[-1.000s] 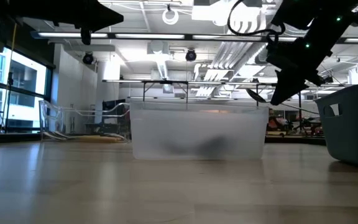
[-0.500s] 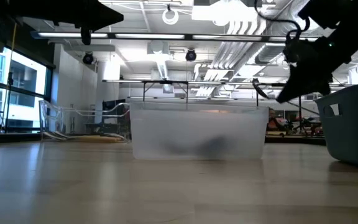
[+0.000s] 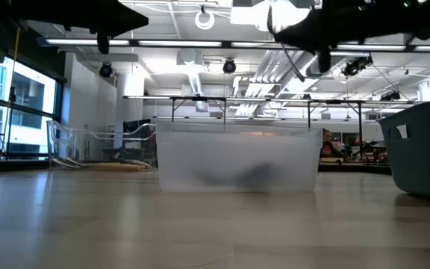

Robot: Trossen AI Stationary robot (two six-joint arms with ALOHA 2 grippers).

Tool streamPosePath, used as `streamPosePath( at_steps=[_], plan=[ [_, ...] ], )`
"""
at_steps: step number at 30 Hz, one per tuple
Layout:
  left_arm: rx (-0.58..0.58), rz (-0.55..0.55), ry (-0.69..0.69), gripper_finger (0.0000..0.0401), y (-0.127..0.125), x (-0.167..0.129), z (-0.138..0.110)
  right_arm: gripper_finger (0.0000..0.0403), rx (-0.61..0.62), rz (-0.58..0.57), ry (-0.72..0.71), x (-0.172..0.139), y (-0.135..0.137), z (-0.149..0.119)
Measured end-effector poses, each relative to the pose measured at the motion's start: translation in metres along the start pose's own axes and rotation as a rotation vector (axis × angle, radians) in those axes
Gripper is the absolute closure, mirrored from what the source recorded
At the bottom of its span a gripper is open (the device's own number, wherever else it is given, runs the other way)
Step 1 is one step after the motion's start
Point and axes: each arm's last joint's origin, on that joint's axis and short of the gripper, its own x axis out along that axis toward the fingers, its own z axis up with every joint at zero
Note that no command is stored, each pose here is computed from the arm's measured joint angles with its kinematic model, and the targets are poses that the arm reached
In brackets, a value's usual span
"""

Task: Sort silverware by color (type)
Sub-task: Put the blue spoon into the white transparent bin

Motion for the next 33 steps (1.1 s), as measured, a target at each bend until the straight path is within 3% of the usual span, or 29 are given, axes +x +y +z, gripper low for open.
streamPosePath(
  at_steps=[10, 16, 33],
  plan=[
    [-0.009, -0.028, -0.060, 0.0401, -0.002, 0.000, 0.006, 0.0403, -0.173, 0.252, -0.022, 0.046, 0.037, 0.050],
    [-0.009, -0.065, -0.064, 0.0401, -0.003, 0.000, 0.007, 0.0403, -0.210, 0.245, 0.000, 0.051, 0.033, 0.060],
    [-0.007, -0.065, -0.063, 0.0401, -0.003, 0.000, 0.007, 0.0403, -0.188, 0.232, 0.029, 0.051, 0.027, 0.056]
  ],
)
